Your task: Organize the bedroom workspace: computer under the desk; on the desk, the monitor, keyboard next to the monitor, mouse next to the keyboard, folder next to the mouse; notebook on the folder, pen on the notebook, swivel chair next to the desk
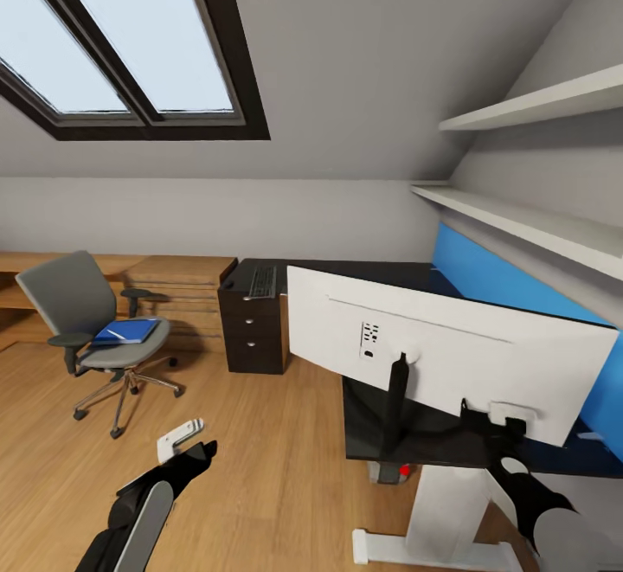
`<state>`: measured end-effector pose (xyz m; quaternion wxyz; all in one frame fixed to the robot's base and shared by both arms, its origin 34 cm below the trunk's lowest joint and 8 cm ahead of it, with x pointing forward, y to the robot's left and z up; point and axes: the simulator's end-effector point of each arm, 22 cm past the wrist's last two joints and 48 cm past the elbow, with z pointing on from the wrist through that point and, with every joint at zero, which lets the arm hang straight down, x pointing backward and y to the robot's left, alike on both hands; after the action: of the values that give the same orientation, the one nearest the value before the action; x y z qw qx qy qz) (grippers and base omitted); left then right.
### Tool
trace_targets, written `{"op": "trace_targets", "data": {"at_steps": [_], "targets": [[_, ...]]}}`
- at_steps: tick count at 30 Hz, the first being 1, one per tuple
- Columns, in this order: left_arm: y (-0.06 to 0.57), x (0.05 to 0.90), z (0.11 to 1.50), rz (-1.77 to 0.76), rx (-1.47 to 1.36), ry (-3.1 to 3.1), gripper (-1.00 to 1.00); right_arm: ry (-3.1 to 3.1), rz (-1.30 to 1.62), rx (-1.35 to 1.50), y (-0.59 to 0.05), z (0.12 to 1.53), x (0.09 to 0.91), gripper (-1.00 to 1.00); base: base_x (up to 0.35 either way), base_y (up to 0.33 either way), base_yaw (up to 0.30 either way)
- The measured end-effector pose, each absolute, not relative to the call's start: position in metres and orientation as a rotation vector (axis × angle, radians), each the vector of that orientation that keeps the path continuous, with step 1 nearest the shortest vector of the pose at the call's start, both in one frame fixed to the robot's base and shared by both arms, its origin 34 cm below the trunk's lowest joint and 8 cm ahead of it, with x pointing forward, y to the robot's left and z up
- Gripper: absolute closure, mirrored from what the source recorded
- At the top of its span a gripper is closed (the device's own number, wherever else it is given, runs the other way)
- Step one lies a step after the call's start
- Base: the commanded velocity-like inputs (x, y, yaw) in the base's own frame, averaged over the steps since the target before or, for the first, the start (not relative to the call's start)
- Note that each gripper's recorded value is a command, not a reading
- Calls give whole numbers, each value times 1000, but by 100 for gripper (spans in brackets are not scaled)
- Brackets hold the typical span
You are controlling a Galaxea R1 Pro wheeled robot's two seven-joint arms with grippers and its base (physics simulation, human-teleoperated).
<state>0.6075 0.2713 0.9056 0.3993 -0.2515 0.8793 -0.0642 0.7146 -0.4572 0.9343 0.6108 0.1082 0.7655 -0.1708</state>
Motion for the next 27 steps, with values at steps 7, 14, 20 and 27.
{"op": "trace_targets", "data": {"at_steps": [7, 14, 20, 27], "targets": [[285, 606, 905, -152, -679, 2213, -100, 1829, -337, 193, -455, 924, 716, -100, 0, 0, 0], [285, 606, 905, -152, -681, 2213, -100, 1813, -328, 186, -451, 928, 718, -100, 0, 0, 0], [283, 607, 907, -153, -674, 2211, -100, 1788, -315, 172, -442, 933, 722, -100, 124, -38, 0], [281, 607, 907, -154, -671, 2211, -100, 1780, -314, 162, -440, 935, 723, -100, 274, -126, 0]]}}
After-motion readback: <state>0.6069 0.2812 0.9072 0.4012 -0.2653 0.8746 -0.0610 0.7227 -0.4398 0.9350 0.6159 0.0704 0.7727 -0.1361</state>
